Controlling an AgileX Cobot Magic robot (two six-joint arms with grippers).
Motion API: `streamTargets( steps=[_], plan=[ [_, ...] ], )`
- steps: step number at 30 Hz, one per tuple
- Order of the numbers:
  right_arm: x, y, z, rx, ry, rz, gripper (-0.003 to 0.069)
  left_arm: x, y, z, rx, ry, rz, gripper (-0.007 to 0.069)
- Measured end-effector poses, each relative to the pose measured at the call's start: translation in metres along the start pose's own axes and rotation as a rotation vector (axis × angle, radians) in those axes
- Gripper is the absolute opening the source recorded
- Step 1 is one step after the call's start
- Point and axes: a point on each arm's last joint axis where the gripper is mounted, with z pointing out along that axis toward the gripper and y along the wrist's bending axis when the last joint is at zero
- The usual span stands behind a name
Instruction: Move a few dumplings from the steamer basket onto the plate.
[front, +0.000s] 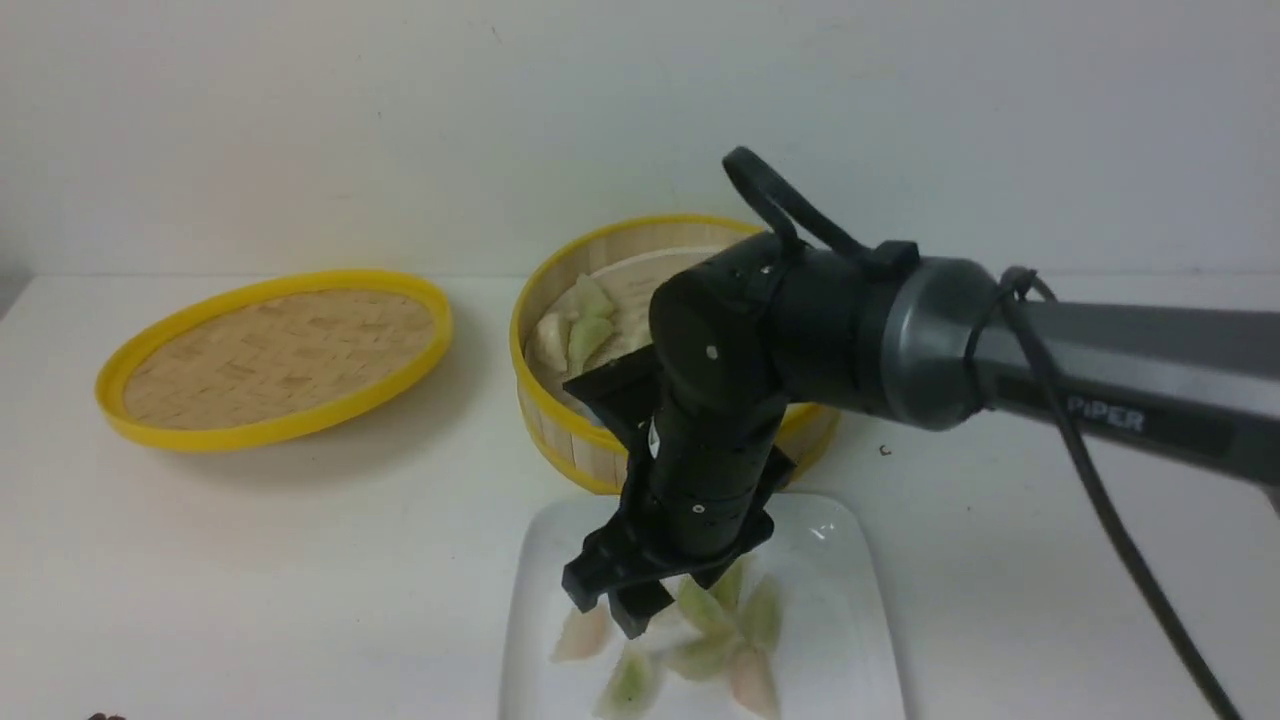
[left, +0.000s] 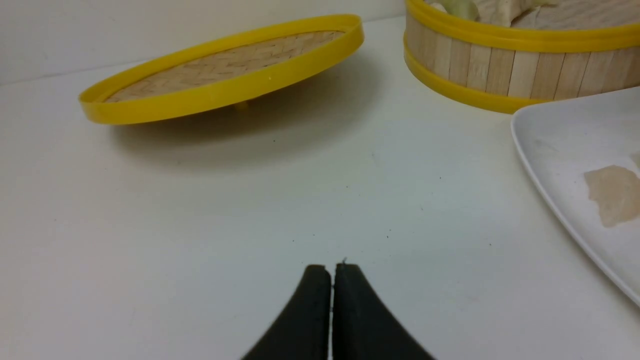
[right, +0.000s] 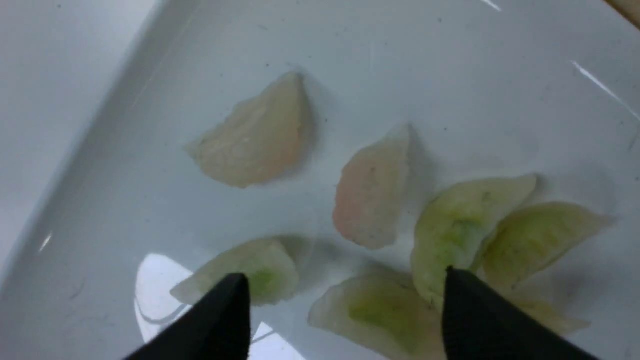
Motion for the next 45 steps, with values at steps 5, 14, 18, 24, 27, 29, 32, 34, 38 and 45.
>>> streamTargets(
  steps=[5,14,18,24,27,29,32,34,38,45],
  plan=[
    [-0.003,-0.003,-0.040,0.074,-0.044,-0.046,0.0511,0.000,0.000,0.000,0.000,0.000,0.000,-0.0010],
    [0.084,-0.016,-0.201,0.149,-0.451,0.071,0.0022,0.000,0.000,0.000,0.000,0.000,0.000,-0.0010],
    [0.150,-0.026,-0.241,0.135,-0.715,0.086,-0.0010,0.000,0.000,0.000,0.000,0.000,0.000,-0.0010],
    [0.292,-0.043,-0.234,0.034,-1.259,0.008,-0.0015,0.000,0.000,0.000,0.000,0.000,0.000,-0.0010],
    [0.324,-0.048,-0.227,-0.015,-1.395,0.026,-0.0015,0.000,0.000,0.000,0.000,0.000,0.000,-0.0010],
    [0.354,-0.055,-0.213,-0.040,-1.495,0.067,-0.0015,0.000,0.000,0.000,0.000,0.000,0.000,-0.0010],
    [0.373,-0.063,-0.194,0.005,-1.564,0.075,-0.0015,0.000,0.000,0.000,0.000,0.000,0.000,-0.0010],
    [0.374,-0.065,-0.190,0.021,-1.575,0.072,-0.0015,0.000,0.000,0.000,0.000,0.000,-0.001,-0.0010],
    [0.371,-0.065,-0.183,-0.007,-1.561,0.095,-0.0015,0.000,0.000,0.000,0.000,0.000,-0.003,-0.0010],
    [0.370,-0.063,-0.180,-0.064,-1.554,0.123,-0.0015,0.000,0.000,0.000,0.001,0.000,-0.004,-0.0010]
  ],
)
